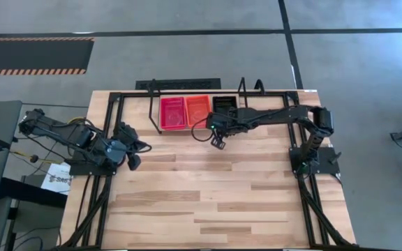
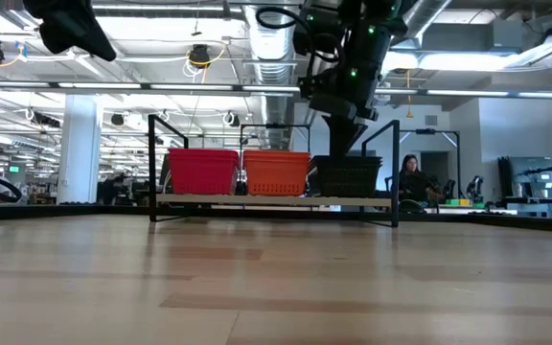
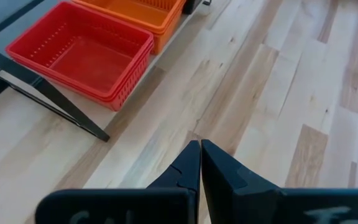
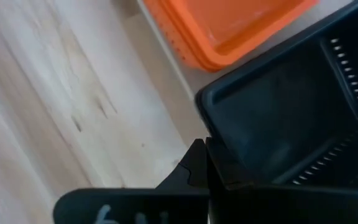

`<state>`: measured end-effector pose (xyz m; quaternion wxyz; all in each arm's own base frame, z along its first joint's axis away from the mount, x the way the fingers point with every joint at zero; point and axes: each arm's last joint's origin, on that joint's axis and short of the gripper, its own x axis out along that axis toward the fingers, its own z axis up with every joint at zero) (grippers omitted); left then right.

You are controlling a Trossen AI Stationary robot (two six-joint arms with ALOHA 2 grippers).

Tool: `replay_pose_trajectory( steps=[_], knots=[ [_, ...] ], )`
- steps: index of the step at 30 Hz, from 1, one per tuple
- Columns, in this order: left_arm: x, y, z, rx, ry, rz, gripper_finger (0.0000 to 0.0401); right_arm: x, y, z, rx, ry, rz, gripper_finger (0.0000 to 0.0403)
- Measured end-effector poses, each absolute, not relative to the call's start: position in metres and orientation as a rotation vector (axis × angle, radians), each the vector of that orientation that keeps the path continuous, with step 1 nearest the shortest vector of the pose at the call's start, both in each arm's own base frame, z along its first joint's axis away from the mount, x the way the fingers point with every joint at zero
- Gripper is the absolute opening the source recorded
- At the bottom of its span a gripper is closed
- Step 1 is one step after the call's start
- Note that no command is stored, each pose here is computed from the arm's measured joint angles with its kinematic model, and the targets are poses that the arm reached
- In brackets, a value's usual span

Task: Stack baskets on shelf by color
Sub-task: Adjust the bins on the shelf, then return to Home Position

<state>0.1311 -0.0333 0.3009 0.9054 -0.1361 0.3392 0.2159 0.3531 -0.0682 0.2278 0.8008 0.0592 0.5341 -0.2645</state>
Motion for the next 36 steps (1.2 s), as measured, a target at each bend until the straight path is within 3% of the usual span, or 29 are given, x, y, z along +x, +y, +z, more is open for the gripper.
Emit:
replay_pose_trajectory(
  steps=[10,15,28,32,36],
  knots=[
    [0.13,-0.033,0.3,-0.281,0.723,0.435,0.0,0.35,-0.08,0.229,0.131,1.144,-0.591,0.0001],
    [0.13,-0.034,0.299,-0.295,0.74,0.409,0.0,0.344,-0.068,0.249,0.192,1.073,-0.563,0.0001],
    [0.112,-0.037,0.29,-0.289,0.63,0.315,0.0,0.269,0.032,0.373,0.186,0.585,-0.274,0.0001],
    [0.104,-0.039,0.262,-0.369,0.531,0.222,0.0,0.246,0.052,0.374,0.212,0.425,-0.163,0.0001],
    [0.099,-0.039,0.238,-0.493,0.403,0.123,0.0,0.234,0.061,0.347,0.278,0.263,-0.084,0.0001]
  ],
)
